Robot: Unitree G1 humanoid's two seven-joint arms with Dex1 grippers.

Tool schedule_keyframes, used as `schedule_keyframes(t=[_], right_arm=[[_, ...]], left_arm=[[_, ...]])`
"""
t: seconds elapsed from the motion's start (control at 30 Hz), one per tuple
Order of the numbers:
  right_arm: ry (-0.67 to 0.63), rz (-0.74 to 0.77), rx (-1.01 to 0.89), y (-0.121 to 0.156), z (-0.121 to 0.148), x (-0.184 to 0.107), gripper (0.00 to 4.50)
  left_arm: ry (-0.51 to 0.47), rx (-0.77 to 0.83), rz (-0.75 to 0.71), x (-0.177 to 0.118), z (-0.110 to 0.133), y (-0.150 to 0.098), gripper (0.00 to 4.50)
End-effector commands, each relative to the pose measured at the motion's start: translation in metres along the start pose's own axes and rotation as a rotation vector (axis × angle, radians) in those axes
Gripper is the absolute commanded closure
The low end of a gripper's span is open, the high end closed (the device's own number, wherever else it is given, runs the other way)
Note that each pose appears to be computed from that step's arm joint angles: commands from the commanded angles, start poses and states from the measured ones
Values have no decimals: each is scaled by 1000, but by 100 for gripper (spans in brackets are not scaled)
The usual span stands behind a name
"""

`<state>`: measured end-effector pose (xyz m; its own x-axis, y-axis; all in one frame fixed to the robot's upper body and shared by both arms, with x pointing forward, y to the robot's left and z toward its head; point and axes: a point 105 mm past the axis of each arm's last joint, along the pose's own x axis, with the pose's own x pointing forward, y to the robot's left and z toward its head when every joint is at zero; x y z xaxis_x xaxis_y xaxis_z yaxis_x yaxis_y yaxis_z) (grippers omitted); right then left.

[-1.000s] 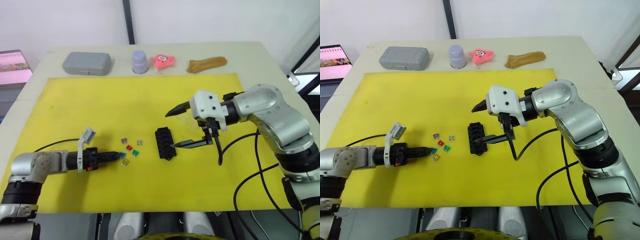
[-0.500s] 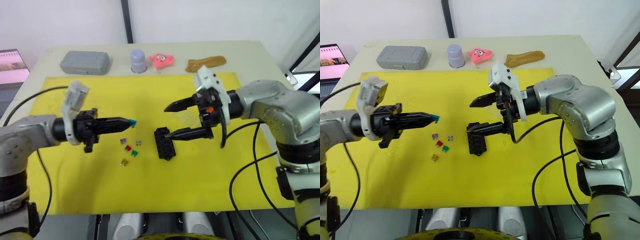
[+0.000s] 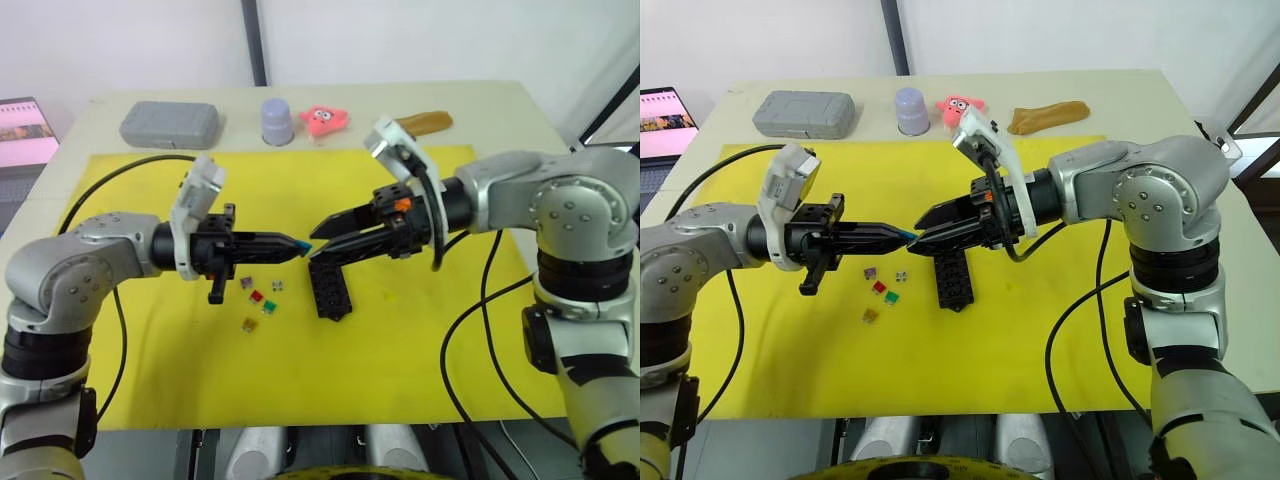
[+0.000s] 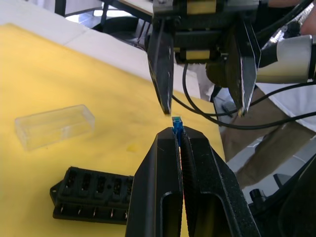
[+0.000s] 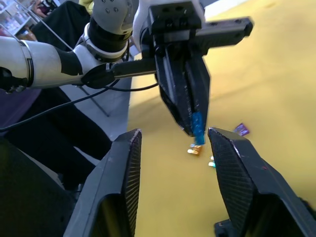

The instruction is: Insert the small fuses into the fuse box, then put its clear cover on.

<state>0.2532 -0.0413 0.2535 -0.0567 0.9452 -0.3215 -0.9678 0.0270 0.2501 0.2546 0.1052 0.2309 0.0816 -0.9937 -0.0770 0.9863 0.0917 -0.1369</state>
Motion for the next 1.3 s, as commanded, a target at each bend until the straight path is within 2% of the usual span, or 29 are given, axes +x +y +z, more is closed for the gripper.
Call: schedule_keyframes(t=[0.03, 0.43, 0.53, 0.63, 0.87, 1.0, 1.13, 1.23, 1.3], right_arm=[[-27, 18, -30, 8, 7, -1, 225], [-36, 7, -20, 4, 6, 1, 225], [-37, 8, -19, 4, 6, 1, 306], [-38, 10, -15, 4, 6, 1, 443], [-37, 14, -9, 4, 6, 2, 447], [-27, 8, -16, 3, 6, 2, 447], [14, -30, -44, -1, 1, 2, 450], [100, -81, -112, -8, -12, 2, 450], [164, -100, -168, -12, -23, 0, 450]], left_arm=[[-14, 44, -15, 1, 8, -3, 450], [-6, 40, -17, 1, 6, -4, 450], [-4, 38, -15, 1, 5, -4, 450], [1, 38, -13, 1, 5, -4, 450], [9, 36, -12, 2, 3, -4, 450], [73, -7, 38, 1, -6, 2, 450], [92, -5, 51, -1, -4, 3, 318], [125, 17, 58, -6, -5, 0, 160], [196, 35, 66, -11, -16, -2, 63]])
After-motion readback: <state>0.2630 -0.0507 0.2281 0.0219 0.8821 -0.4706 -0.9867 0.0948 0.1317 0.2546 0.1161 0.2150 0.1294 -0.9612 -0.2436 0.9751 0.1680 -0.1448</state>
